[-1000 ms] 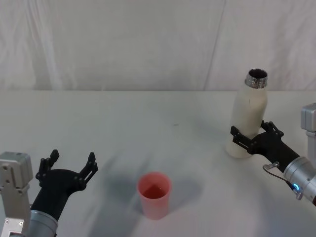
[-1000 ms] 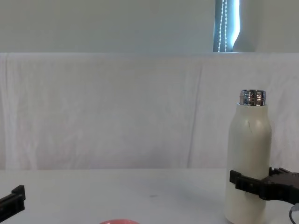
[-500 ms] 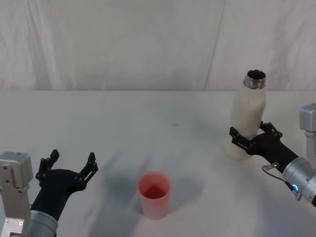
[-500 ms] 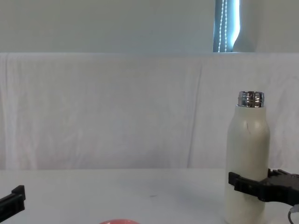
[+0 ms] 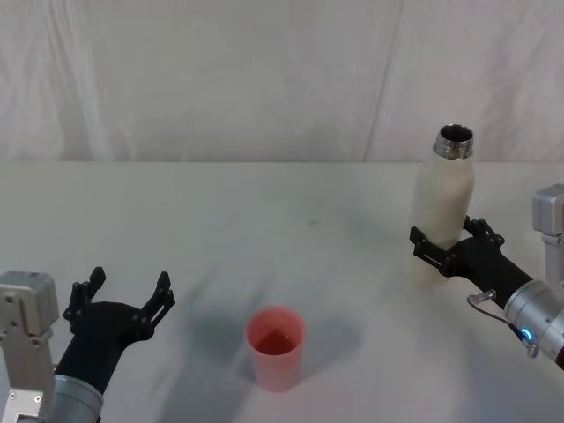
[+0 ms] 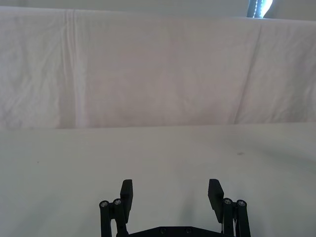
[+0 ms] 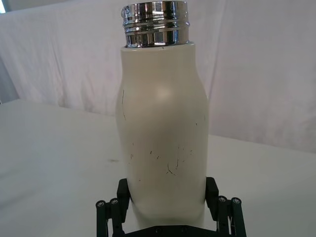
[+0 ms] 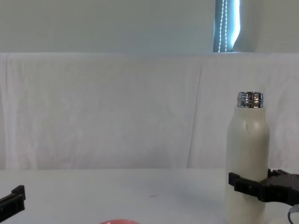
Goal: Grasp the thermos with one hand and pour water into the cup lid.
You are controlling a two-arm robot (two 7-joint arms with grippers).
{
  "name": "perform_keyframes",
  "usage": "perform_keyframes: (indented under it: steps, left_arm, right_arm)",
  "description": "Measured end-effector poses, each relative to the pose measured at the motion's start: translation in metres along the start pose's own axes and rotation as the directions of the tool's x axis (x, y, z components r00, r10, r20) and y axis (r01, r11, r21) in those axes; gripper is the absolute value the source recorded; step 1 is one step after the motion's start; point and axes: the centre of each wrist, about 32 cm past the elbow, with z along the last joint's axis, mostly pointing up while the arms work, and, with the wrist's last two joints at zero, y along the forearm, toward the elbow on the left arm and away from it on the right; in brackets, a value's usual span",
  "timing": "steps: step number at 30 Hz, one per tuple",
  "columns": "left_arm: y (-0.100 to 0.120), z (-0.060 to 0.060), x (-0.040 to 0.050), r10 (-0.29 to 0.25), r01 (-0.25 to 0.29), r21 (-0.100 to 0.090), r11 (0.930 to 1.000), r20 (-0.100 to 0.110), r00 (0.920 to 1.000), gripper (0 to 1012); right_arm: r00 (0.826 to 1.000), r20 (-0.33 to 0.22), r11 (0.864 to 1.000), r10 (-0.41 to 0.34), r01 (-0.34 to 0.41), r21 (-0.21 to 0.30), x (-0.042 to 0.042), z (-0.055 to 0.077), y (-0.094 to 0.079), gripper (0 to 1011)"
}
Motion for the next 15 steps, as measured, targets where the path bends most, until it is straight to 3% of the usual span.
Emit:
perform_keyframes:
  steps: [15]
  left_arm:
    - [0.0,0.0,0.0,0.0,0.0,0.0,1.0,0.0,1.0,1001]
  right_arm:
    - [1.0,0.0,1.0,0.001,-0.001,0.002,0.0,0.0002,-0.0002,1001]
